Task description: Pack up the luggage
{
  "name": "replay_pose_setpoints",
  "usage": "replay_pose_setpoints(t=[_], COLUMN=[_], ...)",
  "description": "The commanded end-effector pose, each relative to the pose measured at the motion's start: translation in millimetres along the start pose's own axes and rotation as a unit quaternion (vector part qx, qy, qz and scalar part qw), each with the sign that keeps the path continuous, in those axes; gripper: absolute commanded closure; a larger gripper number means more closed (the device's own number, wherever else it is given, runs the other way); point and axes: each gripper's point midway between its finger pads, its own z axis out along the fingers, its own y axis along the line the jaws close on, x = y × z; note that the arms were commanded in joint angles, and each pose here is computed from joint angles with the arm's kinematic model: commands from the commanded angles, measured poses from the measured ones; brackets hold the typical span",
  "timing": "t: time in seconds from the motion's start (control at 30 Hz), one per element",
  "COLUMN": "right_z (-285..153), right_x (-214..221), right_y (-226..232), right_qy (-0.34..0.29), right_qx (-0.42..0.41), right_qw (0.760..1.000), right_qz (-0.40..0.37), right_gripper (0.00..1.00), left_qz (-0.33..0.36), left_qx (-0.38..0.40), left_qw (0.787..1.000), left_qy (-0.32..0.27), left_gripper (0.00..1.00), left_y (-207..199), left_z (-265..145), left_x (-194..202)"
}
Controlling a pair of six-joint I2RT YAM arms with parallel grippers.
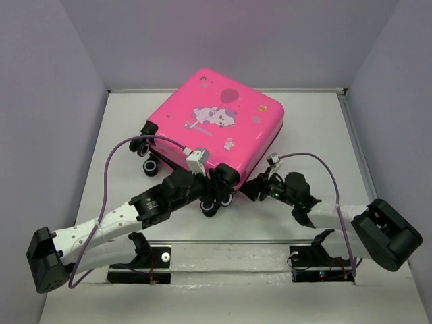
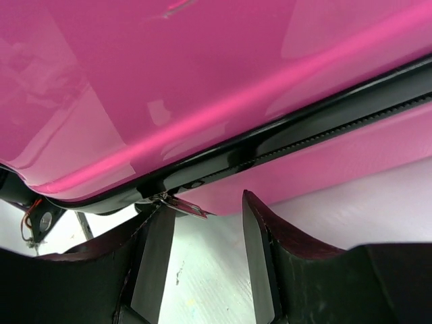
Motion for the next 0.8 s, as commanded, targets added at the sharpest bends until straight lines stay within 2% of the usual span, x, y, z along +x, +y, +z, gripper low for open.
replay_pose_setpoints(t=[0.0,0.13,0.23,0.27,0.43,0.53,0.77], right_z=[11.1,16.2,18.8,19.9,20.7,19.3,2.4], right_x=[-34.6,-36.2,-38.5,-37.2,-35.0,-25.5,27.6], right_y=[28.8,34.6,37.9,40.1,53.0,70.4,99.8], right_qy=[-0.064,-0.063,-0.067,-0.067,-0.079,-0.075,-0.044], right_qx=[-0.052,-0.059,-0.062,-0.063,-0.067,-0.077,-0.059], right_qw=[0.996,0.996,0.995,0.995,0.994,0.994,0.997], right_qz=[-0.030,-0.035,-0.038,-0.038,-0.032,-0.028,-0.018], right_gripper=[0.51,0.52,0.58,0.70,0.93,0.93,0.93], left_qz=[-0.023,-0.023,-0.024,-0.024,-0.025,-0.022,-0.010], left_qx=[0.036,0.036,0.036,0.036,0.037,0.041,0.072], left_qw=[0.992,0.992,0.992,0.992,0.992,0.991,0.985], left_qy=[-0.117,-0.117,-0.118,-0.117,-0.119,-0.125,-0.157], left_gripper=[0.94,0.94,0.94,0.94,0.94,0.94,0.94], left_y=[-32.0,-32.8,-32.9,-32.4,-33.2,-38.4,-73.2], left_z=[-5.1,-3.9,-4.2,-4.3,-3.0,-0.7,8.5], left_x=[-64.4,-65.0,-65.5,-64.6,-65.7,-71.8,-109.1])
